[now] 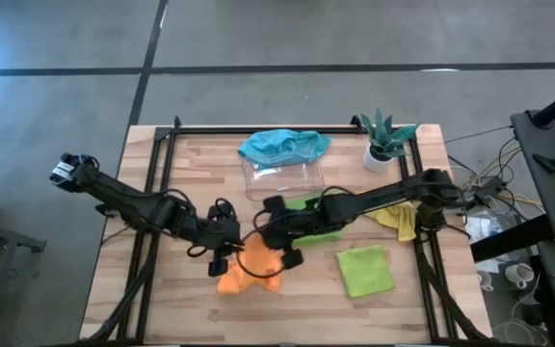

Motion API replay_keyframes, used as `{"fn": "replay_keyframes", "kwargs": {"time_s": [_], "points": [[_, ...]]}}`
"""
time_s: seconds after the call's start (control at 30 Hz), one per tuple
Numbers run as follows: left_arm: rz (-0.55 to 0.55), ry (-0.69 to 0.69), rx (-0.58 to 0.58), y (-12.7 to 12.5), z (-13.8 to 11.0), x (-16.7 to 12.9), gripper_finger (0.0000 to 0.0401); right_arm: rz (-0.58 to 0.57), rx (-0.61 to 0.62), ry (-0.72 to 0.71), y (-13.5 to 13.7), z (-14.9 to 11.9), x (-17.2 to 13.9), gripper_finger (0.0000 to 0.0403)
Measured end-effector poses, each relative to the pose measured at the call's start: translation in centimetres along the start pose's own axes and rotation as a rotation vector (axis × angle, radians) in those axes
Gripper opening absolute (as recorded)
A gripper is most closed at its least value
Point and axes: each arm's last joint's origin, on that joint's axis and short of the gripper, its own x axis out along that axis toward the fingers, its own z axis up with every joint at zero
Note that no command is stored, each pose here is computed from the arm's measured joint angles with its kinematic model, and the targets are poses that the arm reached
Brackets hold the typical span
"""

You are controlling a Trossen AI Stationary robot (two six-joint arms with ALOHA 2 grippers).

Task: Fold microfiber towels
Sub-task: Fold the orange microfiber cloth

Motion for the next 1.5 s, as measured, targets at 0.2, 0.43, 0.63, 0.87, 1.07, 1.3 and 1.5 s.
{"fn": "replay_keyframes", "kwargs": {"time_s": [0.2,0.43,0.63,0.87,1.07,1.3,1.5], "points": [[-0.007,-0.038,0.014,0.2,-2.0,4.1,0.0135,0.151,-0.131,0.157,3.6,-3.7,-1.3,0.0009],[-0.070,0.042,0.039,0.1,-4.4,9.6,0.0149,0.198,-0.056,0.303,6.6,-8.5,0.8,0.0009],[-0.037,0.251,-0.028,0.5,-7.0,12.9,0.0150,0.197,0.028,0.346,7.7,-10.1,1.4,0.0009],[-0.131,0.191,-0.086,-0.4,-6.1,13.3,0.0147,0.191,0.059,0.350,7.8,-10.4,1.5,0.0009],[-0.208,0.101,-0.070,-1.1,-5.3,13.4,0.0051,0.187,0.063,0.324,7.8,-10.4,1.7,0.0009],[-0.224,0.115,-0.075,-1.6,-5.2,12.7,0.0002,0.183,0.060,0.273,7.6,-9.7,0.6,0.0009],[-0.259,0.076,-0.008,-2.9,-2.9,6.6,0.0001,0.134,0.047,0.013,6.3,-6.9,-3.5,0.0009]]}}
